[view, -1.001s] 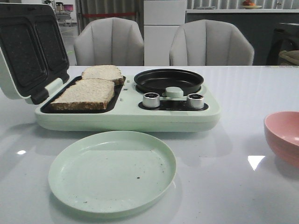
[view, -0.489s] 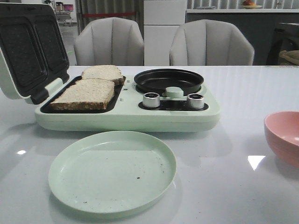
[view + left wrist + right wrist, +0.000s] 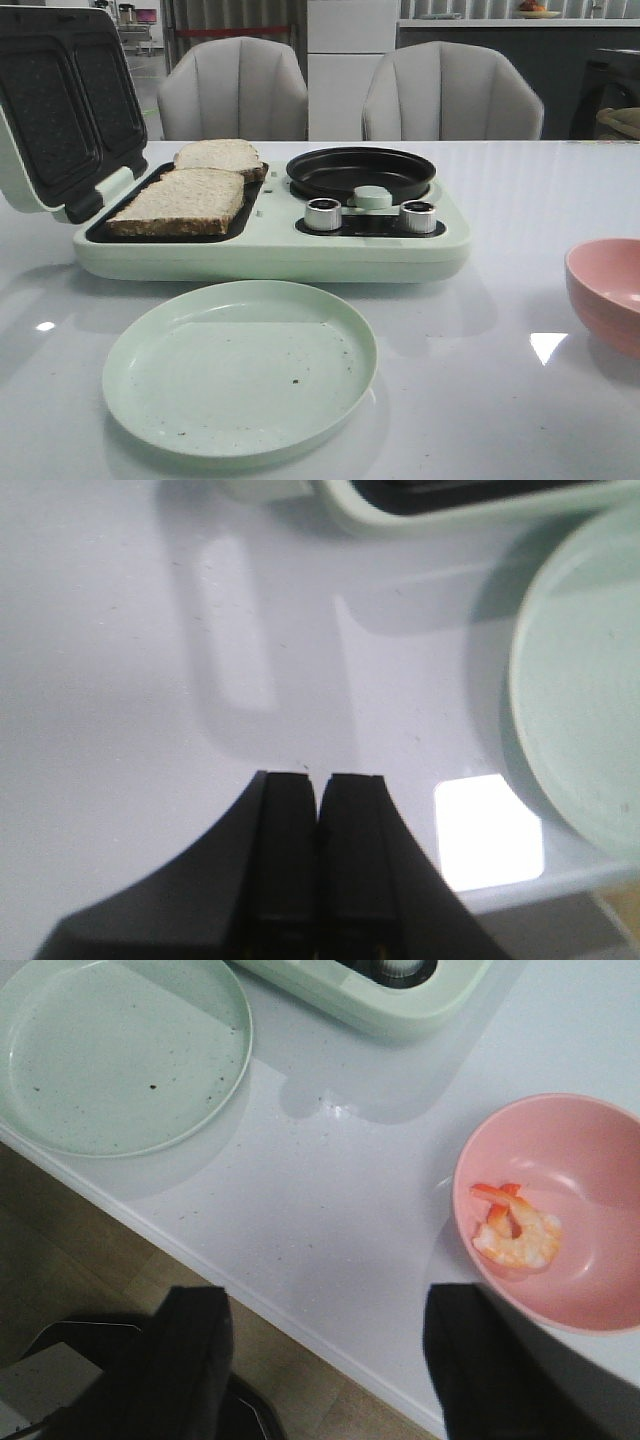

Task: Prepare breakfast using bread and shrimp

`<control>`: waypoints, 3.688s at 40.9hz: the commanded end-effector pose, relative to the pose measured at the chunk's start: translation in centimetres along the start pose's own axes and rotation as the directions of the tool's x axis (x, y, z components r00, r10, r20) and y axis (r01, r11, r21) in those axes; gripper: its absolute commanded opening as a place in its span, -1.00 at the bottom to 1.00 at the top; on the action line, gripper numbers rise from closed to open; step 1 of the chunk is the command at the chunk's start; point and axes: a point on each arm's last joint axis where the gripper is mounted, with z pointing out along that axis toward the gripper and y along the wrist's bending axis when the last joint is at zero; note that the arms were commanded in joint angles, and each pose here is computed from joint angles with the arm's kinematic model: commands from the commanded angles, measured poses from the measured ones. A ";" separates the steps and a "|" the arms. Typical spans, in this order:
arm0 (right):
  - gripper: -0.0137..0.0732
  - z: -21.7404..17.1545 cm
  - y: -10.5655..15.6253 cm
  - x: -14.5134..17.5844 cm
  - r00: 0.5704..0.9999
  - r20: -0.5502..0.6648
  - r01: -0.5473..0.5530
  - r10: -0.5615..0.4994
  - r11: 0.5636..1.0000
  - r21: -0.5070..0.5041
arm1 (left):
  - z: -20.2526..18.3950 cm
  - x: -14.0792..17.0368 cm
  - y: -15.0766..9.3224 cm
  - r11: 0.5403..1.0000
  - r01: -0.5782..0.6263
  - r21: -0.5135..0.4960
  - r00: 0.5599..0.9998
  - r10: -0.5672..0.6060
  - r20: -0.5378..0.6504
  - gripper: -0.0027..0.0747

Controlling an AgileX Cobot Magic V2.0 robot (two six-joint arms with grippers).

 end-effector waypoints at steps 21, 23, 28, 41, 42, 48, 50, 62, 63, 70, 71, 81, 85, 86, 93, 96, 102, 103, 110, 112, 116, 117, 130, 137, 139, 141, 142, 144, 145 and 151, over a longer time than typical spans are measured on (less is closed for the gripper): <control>0.50 -0.7 0.0 -1.3 0.995 0.101 0.007 -0.008 1.000 0.004 | -2.0 -12.2 8.4 0.961 0.214 0.175 0.888 -0.266 0.376 -0.67; 0.50 -0.7 0.0 -1.3 0.995 0.101 0.007 -0.008 1.000 0.004 | -1.7 -13.1 8.3 0.955 0.215 0.206 0.881 -0.281 0.380 -0.67; 0.50 -0.7 0.0 -1.3 0.995 0.101 0.007 -0.008 1.000 0.004 | -1.3 -14.4 7.6 0.935 0.212 0.284 0.872 -0.312 0.376 -0.67; 0.50 -0.7 0.0 -1.3 0.995 0.101 0.007 -0.008 1.000 0.004 | -2.6 -14.8 3.8 0.954 0.026 0.299 0.903 -0.151 0.403 -0.67; 0.50 -0.7 0.0 -1.3 0.995 0.101 0.007 -0.008 1.000 0.004 | -2.8 -14.7 3.3 0.953 0.007 0.302 0.905 -0.134 0.403 -0.67; 0.50 -0.7 0.0 -1.3 0.995 0.101 0.007 -0.008 1.000 0.004 | -3.2 -13.7 0.6 0.949 -0.086 0.304 0.914 -0.046 0.402 -0.67; 0.50 -0.7 0.0 -1.3 0.995 0.101 0.007 -0.008 1.000 0.004 | -3.4 -13.1 -0.4 0.945 -0.115 0.305 0.914 -0.020 0.404 -0.67; 0.50 -0.7 0.0 -1.3 0.995 0.101 0.007 -0.008 1.000 0.004 | -4.0 -7.6 -6.1 0.906 -0.299 0.300 0.893 0.156 0.422 -0.67; 0.50 -0.7 0.0 -1.3 0.995 0.101 0.007 -0.008 1.000 0.004 | -4.0 -6.9 -6.7 0.898 -0.327 0.296 0.888 0.184 0.422 -0.67; 0.50 -0.7 0.0 -1.3 0.995 0.101 0.007 -0.008 1.000 0.004 | -4.7 -3.1 -10.2 0.840 -0.465 0.280 0.843 0.324 0.429 -0.67; 0.50 -0.7 0.0 -1.3 0.995 0.101 0.007 -0.008 1.000 0.004 | -4.7 -2.5 -10.6 0.826 -0.493 0.273 0.832 0.356 0.426 -0.67; 0.50 -0.7 0.0 -1.3 0.995 0.101 0.007 -0.008 1.000 0.004 | -6.2 2.1 -11.0 0.878 -0.456 0.141 0.850 0.384 0.360 -0.67; 0.50 -0.7 0.0 -1.3 0.995 0.101 0.007 -0.008 1.000 0.004 | -6.7 3.7 -10.3 0.901 -0.420 0.104 0.860 0.359 0.363 -0.67; 0.50 -0.7 0.0 -1.3 0.995 0.101 0.007 -0.008 1.000 0.004 | -7.1 4.2 -10.1 0.908 -0.406 0.107 0.863 0.341 0.373 -0.67; 0.50 -0.7 0.0 -1.3 0.995 0.101 0.007 -0.008 1.000 0.004 | -8.1 7.3 -8.8 0.925 -0.362 0.120 0.867 0.287 0.407 -0.67; 0.50 -0.7 0.0 -1.3 0.995 0.101 0.007 -0.008 1.000 0.004 | -8.4 8.4 -8.4 0.924 -0.363 0.122 0.861 0.282 0.423 -0.67; 0.50 -0.7 0.0 -1.3 0.995 0.101 0.007 -0.008 1.000 0.004 | -8.8 10.0 -7.8 0.923 -0.365 0.123 0.849 0.276 0.450 -0.67; 0.50 -0.7 0.0 -1.3 0.995 0.101 0.007 -0.008 1.000 0.004 | -8.8 10.2 -7.7 0.923 -0.365 0.123 0.849 0.276 0.451 -0.67; 0.50 -0.7 0.0 -1.3 0.995 0.101 0.007 -0.008 1.000 0.004 | -8.7 10.4 -7.7 0.923 -0.365 0.122 0.848 0.275 0.454 -0.67; 0.50 -0.7 0.0 -1.3 0.995 0.101 0.007 -0.008 1.000 0.004 | -8.7 10.3 -7.7 0.923 -0.365 0.122 0.848 0.275 0.452 -0.67; 0.50 -0.7 0.0 -1.3 0.995 0.102 0.007 -0.008 1.000 0.004 | -8.6 10.3 -7.7 0.923 -0.364 0.122 0.849 0.275 0.450 -0.67; 0.50 -0.7 0.0 -1.3 0.995 0.103 0.007 -0.008 1.000 0.004 | -8.6 10.3 -7.7 0.923 -0.364 0.122 0.849 0.275 0.450 -0.67; 0.50 0.5 -0.6 -2.0 0.999 0.030 0.017 -0.019 0.998 0.056 | -8.6 10.3 -7.7 0.923 -0.364 0.122 0.849 0.275 0.450 -0.67; 0.50 2.3 -3.7 -3.6 0.985 -0.145 -0.060 0.090 0.979 0.194 | -8.6 10.3 -7.7 0.923 -0.364 0.122 0.849 0.275 0.450 -0.67; 0.50 2.9 -5.1 -4.1 0.970 -0.185 -0.110 0.156 0.965 0.236 | -8.6 10.3 -7.7 0.923 -0.364 0.122 0.849 0.275 0.450 -0.67; 0.50 3.2 -6.2 -4.6 0.956 -0.196 -0.167 0.220 0.952 0.258 | -8.6 10.3 -7.7 0.923 -0.364 0.122 0.849 0.275 0.450 -0.67; 0.50 3.5 -6.9 -4.7 0.942 -0.206 -0.205 0.265 0.940 0.271 | -8.6 10.3 -7.7 0.923 -0.364 0.122 0.849 0.275 0.450 -0.67; 0.50 3.9 -8.3 -5.0 0.923 -0.208 -0.256 0.324 0.920 0.297 | -8.6 10.3 -7.7 0.923 -0.364 0.122 0.849 0.275 0.450 -0.67; 0.50 4.1 -8.9 -5.2 0.916 -0.204 -0.274 0.345 0.911 0.309 | -8.6 10.3 -7.7 0.923 -0.364 0.122 0.849 0.275 0.450 -0.67; 0.50 5.4 -12.9 -5.4 0.867 -0.204 -0.354 0.455 0.849 0.391 | -8.6 10.3 -7.7 0.923 -0.364 0.122 0.849 0.275 0.450 -0.67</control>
